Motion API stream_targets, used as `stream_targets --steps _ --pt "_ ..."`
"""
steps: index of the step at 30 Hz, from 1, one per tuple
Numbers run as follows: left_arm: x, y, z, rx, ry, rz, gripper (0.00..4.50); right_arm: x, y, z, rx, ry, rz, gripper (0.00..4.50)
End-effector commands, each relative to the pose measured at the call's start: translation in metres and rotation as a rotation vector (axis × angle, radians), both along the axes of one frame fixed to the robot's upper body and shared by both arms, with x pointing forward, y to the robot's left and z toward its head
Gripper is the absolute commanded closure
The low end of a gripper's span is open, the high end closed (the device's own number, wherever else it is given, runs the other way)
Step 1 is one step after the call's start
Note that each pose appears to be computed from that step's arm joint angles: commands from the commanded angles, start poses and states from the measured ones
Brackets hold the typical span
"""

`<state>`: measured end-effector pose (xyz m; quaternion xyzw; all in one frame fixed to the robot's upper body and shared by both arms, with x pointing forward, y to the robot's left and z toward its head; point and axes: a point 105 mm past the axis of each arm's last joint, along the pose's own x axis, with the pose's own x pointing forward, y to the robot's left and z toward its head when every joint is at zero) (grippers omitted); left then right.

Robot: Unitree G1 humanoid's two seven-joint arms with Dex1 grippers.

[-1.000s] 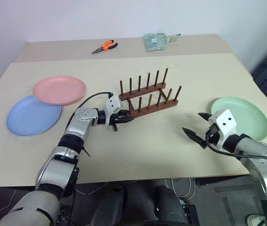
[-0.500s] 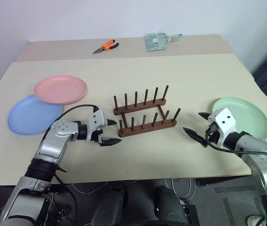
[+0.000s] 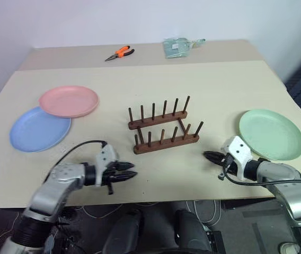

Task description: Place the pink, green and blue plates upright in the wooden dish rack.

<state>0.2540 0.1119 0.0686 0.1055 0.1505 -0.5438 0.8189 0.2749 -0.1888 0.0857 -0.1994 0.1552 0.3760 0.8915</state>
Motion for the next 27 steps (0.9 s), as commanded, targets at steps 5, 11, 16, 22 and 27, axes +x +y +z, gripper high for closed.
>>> stream_targets --steps 5,11,16,22,27 --pt "0.049 0.002 -0.012 0.090 -0.119 0.313 3.13 0.035 0.012 0.000 -0.105 -0.135 -0.066 4.50" --pt "0.081 0.015 -0.005 0.056 -0.164 0.496 3.13 0.072 0.020 0.005 -0.068 -0.198 -0.174 4.50" --pt "0.087 0.018 -0.006 0.062 -0.178 0.503 3.13 0.084 0.024 0.008 -0.053 -0.212 -0.183 4.50" --pt "0.094 0.027 -0.006 0.064 -0.186 0.552 3.13 0.083 0.021 0.009 -0.055 -0.222 -0.186 4.50" --pt "0.092 0.028 -0.008 0.071 -0.184 0.548 3.13 0.076 0.008 0.011 -0.072 -0.229 -0.203 4.50"
